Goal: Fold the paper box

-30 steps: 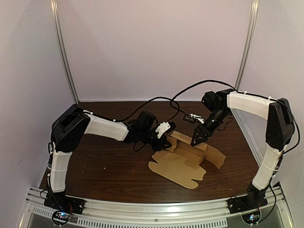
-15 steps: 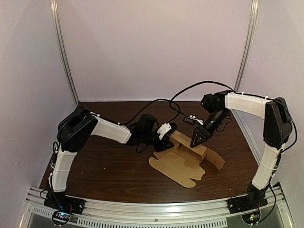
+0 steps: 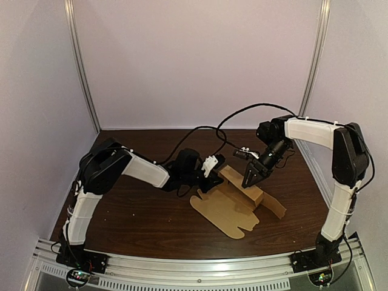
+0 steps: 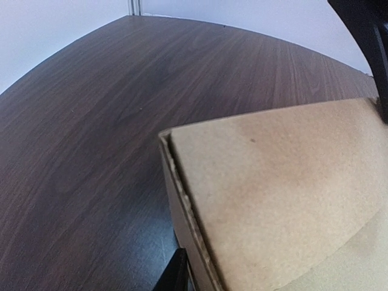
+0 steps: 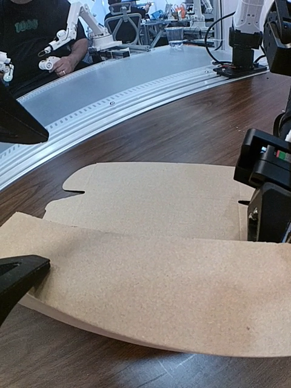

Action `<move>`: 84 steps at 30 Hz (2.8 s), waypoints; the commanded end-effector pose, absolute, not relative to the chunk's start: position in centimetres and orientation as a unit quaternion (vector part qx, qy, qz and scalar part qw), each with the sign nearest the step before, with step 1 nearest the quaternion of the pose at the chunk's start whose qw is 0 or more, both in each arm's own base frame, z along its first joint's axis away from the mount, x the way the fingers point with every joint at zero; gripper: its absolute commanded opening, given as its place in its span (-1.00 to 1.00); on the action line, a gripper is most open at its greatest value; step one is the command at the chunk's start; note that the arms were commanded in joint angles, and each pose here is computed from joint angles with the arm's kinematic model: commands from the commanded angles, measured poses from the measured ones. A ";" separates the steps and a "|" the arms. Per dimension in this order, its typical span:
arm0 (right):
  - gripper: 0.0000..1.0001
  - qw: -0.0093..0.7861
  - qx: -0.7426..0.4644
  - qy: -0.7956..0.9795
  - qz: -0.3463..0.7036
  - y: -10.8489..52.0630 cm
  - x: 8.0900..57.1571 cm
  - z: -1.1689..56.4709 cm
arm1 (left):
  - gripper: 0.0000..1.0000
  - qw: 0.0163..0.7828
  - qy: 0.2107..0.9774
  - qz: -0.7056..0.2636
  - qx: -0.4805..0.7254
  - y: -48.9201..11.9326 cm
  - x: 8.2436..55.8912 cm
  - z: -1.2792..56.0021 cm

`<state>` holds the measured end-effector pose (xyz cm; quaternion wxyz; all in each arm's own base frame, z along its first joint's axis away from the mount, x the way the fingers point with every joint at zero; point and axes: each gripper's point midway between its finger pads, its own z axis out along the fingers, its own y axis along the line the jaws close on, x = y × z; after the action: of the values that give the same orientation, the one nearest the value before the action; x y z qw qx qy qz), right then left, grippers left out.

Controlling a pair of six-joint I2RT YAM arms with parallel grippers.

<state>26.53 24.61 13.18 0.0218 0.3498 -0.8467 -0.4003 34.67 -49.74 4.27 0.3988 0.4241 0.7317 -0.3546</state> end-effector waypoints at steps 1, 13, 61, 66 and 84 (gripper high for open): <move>0.28 0.031 0.343 -0.853 -0.391 24.4 27.4 11.3 | -0.71 0.417 0.706 -0.387 0.422 -51.8 33.8 6.0; 0.29 0.018 0.305 -0.863 -0.403 24.5 28.9 12.7 | -0.87 0.392 0.793 -0.343 0.315 -47.0 32.5 7.0; 0.28 0.080 0.290 -0.853 -0.428 26.0 30.2 10.6 | -0.57 0.500 0.729 -0.330 0.331 -47.1 34.0 7.0; 0.28 0.081 0.288 -0.852 -0.429 26.0 30.2 10.5 | -0.47 0.505 0.721 -0.339 0.330 -47.6 34.1 7.6; 0.28 0.086 0.286 -0.848 -0.437 26.3 30.0 10.5 | -0.60 0.490 0.722 -0.344 0.346 -48.9 34.4 7.2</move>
<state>29.90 26.01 10.31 0.0852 0.2826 -0.8523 -0.4319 34.28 -48.28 6.64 0.4868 0.3377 0.7313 -0.3380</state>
